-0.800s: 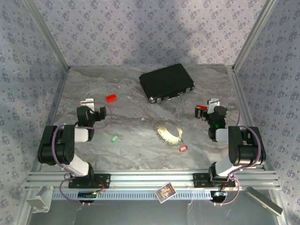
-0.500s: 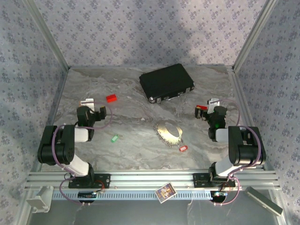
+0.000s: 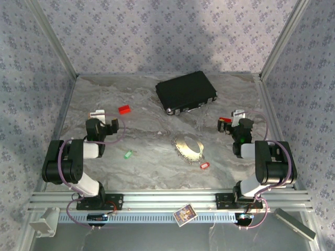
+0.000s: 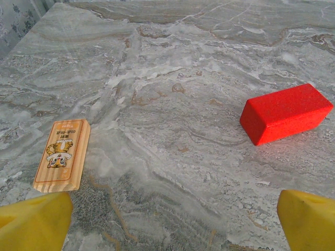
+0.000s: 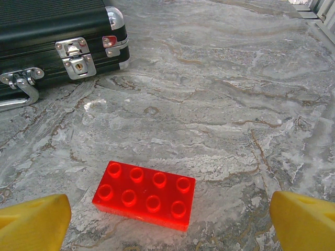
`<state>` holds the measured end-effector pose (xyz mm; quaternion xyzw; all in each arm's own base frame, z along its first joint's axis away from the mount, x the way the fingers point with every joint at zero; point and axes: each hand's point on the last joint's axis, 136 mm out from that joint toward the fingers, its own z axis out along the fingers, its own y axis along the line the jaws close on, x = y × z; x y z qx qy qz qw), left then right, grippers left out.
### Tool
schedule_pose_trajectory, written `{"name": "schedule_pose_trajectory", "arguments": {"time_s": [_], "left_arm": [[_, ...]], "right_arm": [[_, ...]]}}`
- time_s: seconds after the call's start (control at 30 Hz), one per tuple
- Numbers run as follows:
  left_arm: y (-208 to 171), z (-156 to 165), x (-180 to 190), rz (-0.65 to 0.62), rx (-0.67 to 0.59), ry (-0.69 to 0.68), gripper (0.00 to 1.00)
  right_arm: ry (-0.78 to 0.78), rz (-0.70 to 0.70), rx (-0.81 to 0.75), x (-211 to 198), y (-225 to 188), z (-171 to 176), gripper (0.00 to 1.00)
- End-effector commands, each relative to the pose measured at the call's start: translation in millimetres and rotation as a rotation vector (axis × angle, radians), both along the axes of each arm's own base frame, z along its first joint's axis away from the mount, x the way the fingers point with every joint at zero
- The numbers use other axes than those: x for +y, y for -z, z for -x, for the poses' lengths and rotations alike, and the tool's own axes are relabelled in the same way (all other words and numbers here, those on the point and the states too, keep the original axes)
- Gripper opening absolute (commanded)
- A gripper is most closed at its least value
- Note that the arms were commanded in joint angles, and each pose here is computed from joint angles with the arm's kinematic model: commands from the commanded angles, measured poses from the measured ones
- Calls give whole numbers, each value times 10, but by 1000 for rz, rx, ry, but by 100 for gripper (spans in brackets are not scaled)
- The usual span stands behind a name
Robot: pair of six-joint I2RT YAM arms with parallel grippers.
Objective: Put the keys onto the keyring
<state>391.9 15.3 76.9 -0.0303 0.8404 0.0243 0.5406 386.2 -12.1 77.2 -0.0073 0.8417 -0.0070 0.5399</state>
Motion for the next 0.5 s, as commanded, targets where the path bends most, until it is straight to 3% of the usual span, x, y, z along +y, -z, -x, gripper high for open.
{"name": "schedule_pose_trajectory", "arguments": {"time_s": [0.0,0.17,0.47], "left_arm": [[-117,-68,-4,15,-33,7,100],[-147,-55,8,14,-43,2,100],[-835,66,57,36,-81,-46,100]], "right_arm": [[11,-4,-17,-13,-61,-58,99],[16,-5,-27,-23,-90,-54,99],[24,-83,62,64,-634,34,99]]}}
